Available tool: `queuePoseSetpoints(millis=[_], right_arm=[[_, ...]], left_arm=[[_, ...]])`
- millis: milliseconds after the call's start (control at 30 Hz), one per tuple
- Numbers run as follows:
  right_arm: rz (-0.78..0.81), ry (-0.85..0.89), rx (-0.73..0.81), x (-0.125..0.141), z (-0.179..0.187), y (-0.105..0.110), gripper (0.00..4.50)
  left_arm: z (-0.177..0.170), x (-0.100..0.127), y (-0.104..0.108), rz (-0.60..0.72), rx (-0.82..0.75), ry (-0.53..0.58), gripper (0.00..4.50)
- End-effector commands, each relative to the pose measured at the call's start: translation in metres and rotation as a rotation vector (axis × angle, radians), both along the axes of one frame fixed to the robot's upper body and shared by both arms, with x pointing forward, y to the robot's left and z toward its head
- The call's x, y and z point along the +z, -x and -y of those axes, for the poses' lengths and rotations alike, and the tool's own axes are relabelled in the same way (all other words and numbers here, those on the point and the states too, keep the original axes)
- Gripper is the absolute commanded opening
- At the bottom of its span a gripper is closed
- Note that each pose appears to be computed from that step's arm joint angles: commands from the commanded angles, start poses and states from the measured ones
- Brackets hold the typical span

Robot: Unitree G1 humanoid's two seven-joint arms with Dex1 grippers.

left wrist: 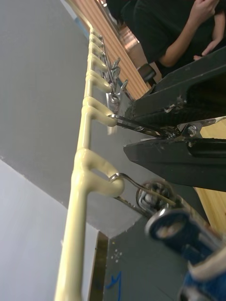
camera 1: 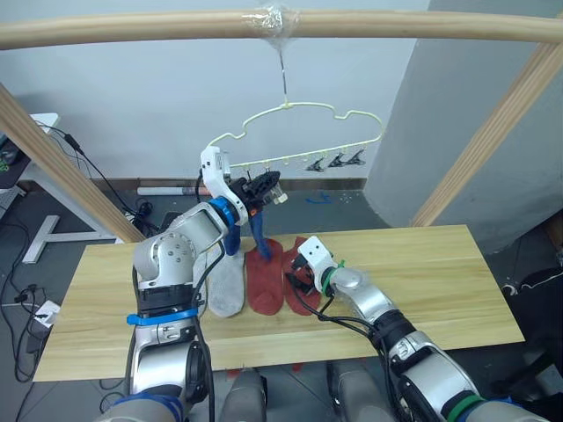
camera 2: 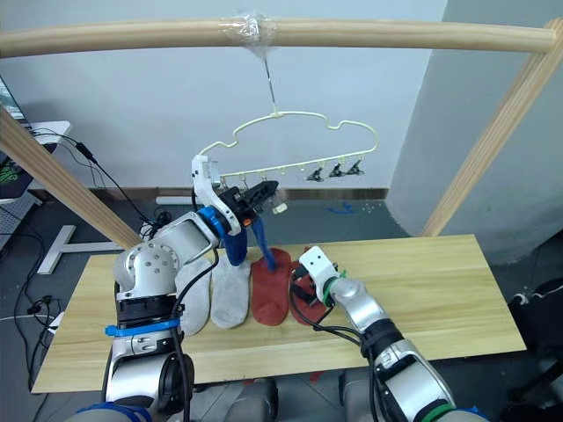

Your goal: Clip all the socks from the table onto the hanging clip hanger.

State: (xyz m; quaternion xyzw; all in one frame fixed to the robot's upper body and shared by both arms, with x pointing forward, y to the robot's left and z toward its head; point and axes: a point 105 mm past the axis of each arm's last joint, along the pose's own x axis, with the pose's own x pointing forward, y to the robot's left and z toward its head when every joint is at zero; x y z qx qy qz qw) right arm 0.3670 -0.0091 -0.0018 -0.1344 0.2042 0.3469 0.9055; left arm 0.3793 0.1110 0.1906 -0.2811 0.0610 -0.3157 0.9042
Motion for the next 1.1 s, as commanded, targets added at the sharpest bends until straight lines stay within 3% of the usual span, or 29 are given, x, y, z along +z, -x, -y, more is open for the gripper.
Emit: queuePoseSetpoints(millis=[33, 67, 167, 533, 800, 900, 967, 1100], right_arm=[[-0.053, 0.018, -0.040, -0.015, 0.009, 0.001, 4.50], [-0.059, 0.022, -0.041, -0.017, 0.010, 0.002, 4.50], [-0.075, 0.082, -0.035, -0.030, 0.024, 0.006, 3.91], [-0.016, 0.145, 0.095, -0.027, 0.067, 0.033, 0.04], [0.323, 0.213, 0.350, 0.034, 0.064, 0.056, 0.04], [0.570, 0.312, 0.502, 0.077, 0.057, 0.065, 0.04], [0.686, 0.324, 0.528, 0.105, 0.053, 0.069, 0.04], [0.760, 0.347, 0.553, 0.125, 0.049, 0.070, 0.04]], left_arm=[[0.000, 0.001, 0.003, 0.006, -0.002, -0.007, 0.11], [0.001, 0.000, 0.004, 0.006, -0.001, -0.008, 0.11], [-0.001, 0.002, 0.004, 0.006, -0.004, -0.011, 0.11], [0.000, 0.001, 0.007, -0.004, -0.027, -0.017, 0.11], [0.000, 0.001, 0.014, -0.092, -0.088, 0.092, 0.11], [-0.004, 0.002, 0.015, -0.158, -0.115, 0.160, 0.11], [-0.002, 0.004, 0.019, -0.194, -0.168, 0.204, 0.11], [0.004, 0.002, 0.022, -0.224, -0.214, 0.177, 0.11]])
